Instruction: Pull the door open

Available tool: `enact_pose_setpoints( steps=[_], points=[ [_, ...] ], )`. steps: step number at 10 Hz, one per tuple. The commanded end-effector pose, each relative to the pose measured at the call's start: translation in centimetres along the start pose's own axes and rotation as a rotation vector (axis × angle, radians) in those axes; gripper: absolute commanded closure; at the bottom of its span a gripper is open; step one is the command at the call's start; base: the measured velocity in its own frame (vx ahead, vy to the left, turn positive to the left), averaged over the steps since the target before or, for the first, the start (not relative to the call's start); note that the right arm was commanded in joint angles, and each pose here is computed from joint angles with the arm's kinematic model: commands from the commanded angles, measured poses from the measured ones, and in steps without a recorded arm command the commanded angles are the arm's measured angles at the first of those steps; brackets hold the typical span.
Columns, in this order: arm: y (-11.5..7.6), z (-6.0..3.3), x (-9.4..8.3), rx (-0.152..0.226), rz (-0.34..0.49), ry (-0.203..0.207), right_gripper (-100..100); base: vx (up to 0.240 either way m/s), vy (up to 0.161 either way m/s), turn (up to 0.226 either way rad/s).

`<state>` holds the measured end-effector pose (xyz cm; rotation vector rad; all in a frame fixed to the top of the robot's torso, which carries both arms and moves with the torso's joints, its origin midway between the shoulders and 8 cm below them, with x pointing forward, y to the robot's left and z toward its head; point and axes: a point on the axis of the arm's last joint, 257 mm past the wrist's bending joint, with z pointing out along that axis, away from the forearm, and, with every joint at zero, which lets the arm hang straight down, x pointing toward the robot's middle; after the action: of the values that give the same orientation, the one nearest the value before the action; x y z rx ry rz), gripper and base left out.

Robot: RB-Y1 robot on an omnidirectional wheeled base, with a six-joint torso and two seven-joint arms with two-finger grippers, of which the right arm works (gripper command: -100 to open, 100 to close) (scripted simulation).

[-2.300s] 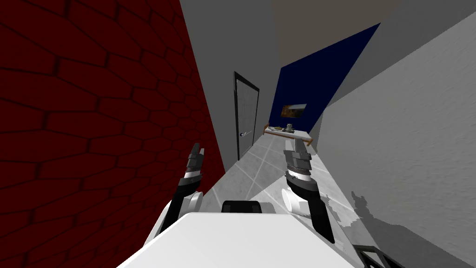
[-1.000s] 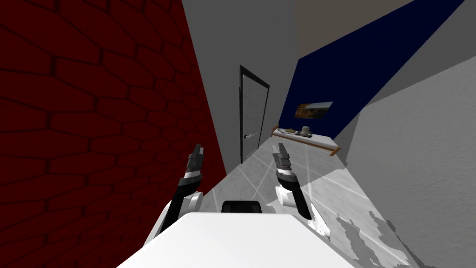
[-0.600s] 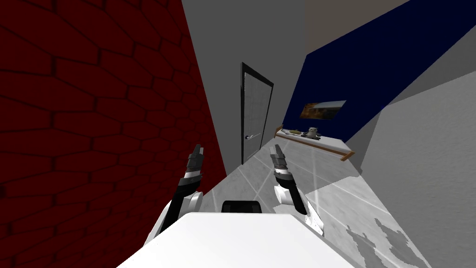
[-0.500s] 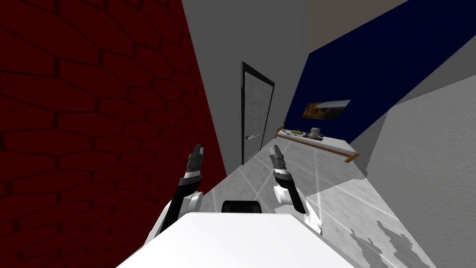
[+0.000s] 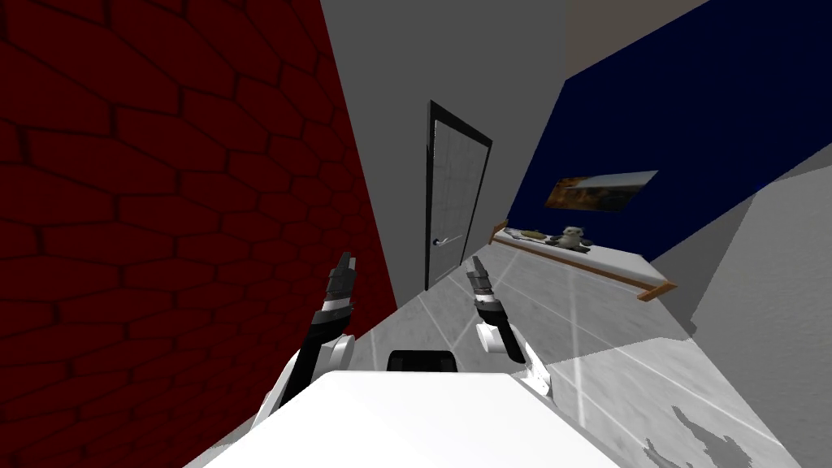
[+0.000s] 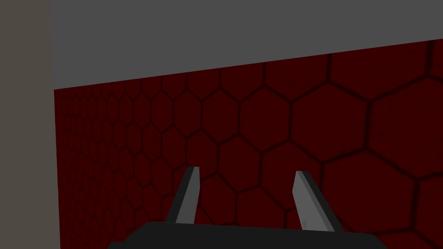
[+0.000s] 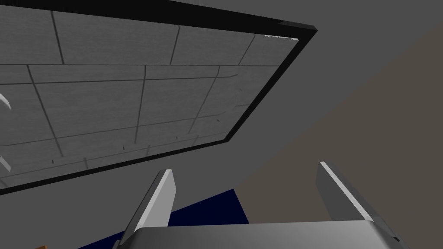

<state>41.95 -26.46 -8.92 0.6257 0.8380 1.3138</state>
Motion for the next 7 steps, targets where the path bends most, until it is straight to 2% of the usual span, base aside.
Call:
enact_pose_setpoints(
  steps=[1, 3, 4, 7],
  points=[
    [-1.6, -0.44, 0.4, 0.027, 0.016, 0.015, -100, 0.073, -0.083, 0.144],
    [-3.3, -0.69, 0.8, 0.056, 0.032, 0.031, -100, 0.088, -0.115, 0.123],
    [-3.5, -0.76, 0.8, 0.06, 0.032, 0.031, -100, 0.064, -0.066, 0.052],
    [-6.1, -1.24, 1.2, 0.106, 0.056, 0.055, -100, 0.054, -0.053, 0.119]
  ],
)
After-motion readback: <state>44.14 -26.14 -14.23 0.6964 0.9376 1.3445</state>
